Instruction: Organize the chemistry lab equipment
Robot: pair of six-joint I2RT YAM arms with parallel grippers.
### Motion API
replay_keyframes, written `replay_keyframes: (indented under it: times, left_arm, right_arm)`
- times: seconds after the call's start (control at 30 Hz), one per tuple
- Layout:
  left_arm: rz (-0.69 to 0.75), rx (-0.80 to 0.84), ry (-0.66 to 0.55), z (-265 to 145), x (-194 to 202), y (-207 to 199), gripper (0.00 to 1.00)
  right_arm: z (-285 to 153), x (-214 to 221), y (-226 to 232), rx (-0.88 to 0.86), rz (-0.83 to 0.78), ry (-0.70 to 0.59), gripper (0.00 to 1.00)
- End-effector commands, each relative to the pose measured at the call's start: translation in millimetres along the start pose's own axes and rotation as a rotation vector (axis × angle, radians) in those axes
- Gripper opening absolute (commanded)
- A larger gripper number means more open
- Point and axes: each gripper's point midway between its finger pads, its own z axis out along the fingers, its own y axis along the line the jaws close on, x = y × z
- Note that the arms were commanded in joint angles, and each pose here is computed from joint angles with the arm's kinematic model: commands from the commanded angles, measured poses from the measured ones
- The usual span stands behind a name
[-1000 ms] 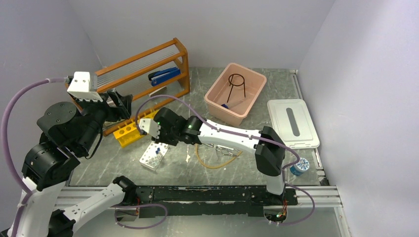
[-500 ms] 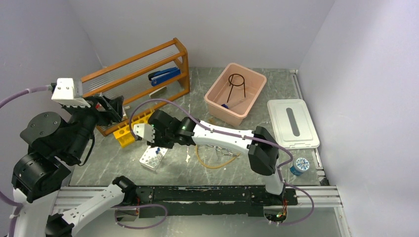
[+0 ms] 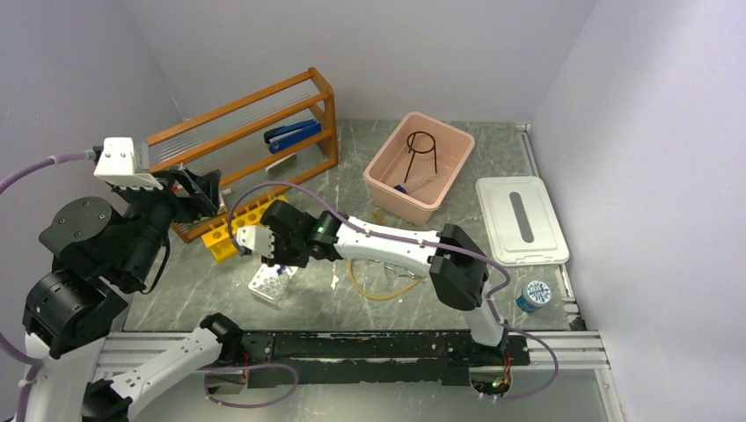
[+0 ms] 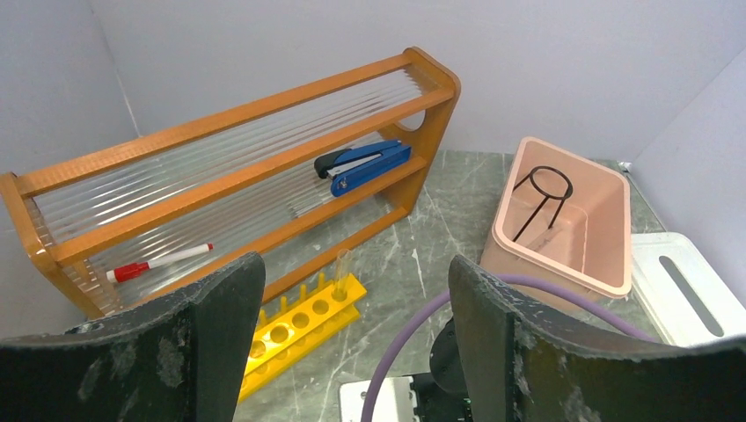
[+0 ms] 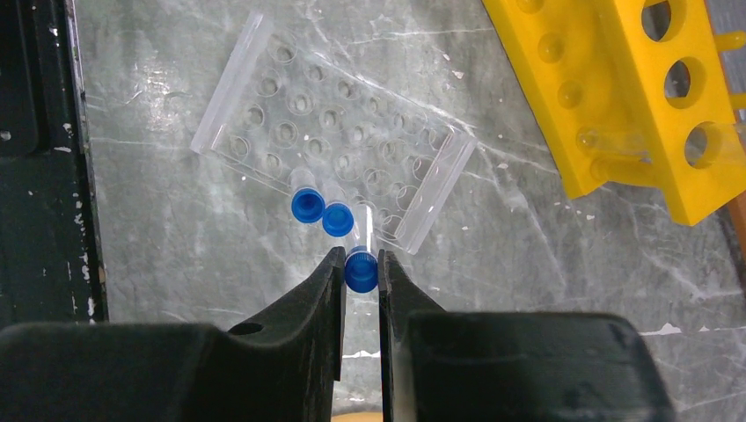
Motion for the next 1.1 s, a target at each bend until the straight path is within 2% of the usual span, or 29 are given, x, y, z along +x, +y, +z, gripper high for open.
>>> replay_keyframes:
  times: [0.0, 0.47, 0.57, 0.83, 1.07]
  left_arm:
    - [-0.007, -0.02, -0.026, -1, -6, 4, 0.8]
    - [-0.003, -0.008, -0.004, 1, -2, 1, 0.8]
    - [-0.004, -0.008, -0.003, 0, -2, 1, 0.8]
    - [-0.005, -0.011, 0.0, 0, -1, 2, 0.81]
    - [-0.004, -0.007, 0.009, 2, 3, 0, 0.81]
  right_arm:
    - [1, -3, 0, -0.006, -0.013, 0.004, 0.09]
    - [13, 0, -2, -0.014, -0.001, 0.021, 0.19]
    - [15, -1, -4, -0.015, 0.008, 0.024, 0.24]
    - [1, -10, -14, 0.002, 0.051, -0.011, 0.47]
    - [-25, -15, -22, 0.026, 0.11, -0.078, 0.5]
